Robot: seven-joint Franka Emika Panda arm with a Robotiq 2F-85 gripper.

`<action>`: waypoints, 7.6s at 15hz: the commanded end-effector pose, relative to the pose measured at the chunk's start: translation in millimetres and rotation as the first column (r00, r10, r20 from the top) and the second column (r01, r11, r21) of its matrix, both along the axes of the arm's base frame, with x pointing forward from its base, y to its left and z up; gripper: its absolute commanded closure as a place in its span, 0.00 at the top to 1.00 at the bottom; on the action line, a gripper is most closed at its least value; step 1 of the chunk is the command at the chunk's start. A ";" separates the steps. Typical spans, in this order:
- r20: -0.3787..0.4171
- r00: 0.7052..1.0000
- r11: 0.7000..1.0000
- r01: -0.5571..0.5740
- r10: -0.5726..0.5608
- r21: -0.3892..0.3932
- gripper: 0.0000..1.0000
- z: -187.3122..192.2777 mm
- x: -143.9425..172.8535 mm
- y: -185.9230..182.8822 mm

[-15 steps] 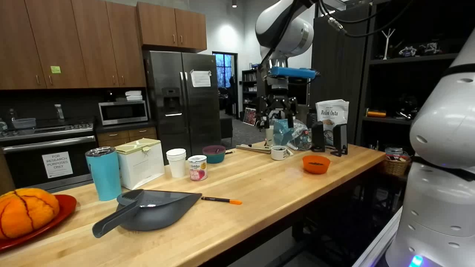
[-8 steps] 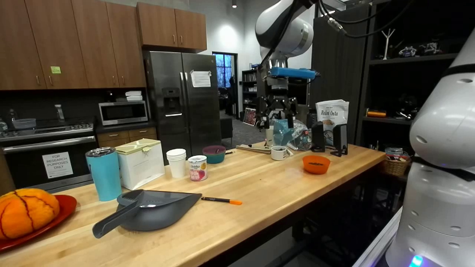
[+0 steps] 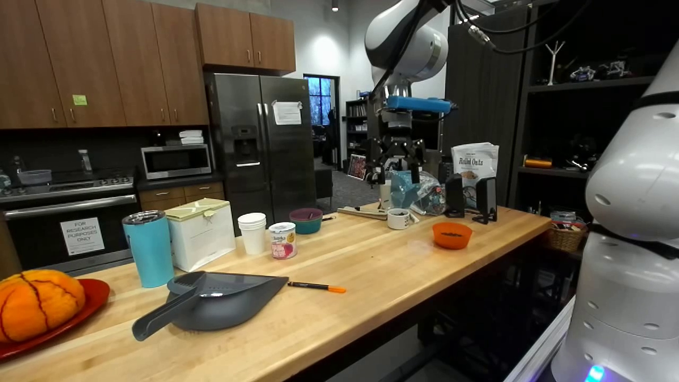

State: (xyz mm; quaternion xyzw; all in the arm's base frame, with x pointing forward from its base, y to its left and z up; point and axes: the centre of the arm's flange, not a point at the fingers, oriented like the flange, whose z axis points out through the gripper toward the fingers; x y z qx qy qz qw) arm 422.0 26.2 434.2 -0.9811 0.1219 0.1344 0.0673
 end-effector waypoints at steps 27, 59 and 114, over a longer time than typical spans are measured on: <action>0.182 0.980 0.996 0.086 -0.078 -0.036 1.00 -23.6 23.5 -24.1; 0.272 0.911 0.941 0.336 -0.310 -0.052 1.00 -65.2 44.0 -121.4; 0.291 0.862 0.902 0.432 -0.415 0.008 0.99 -230.0 44.9 -213.8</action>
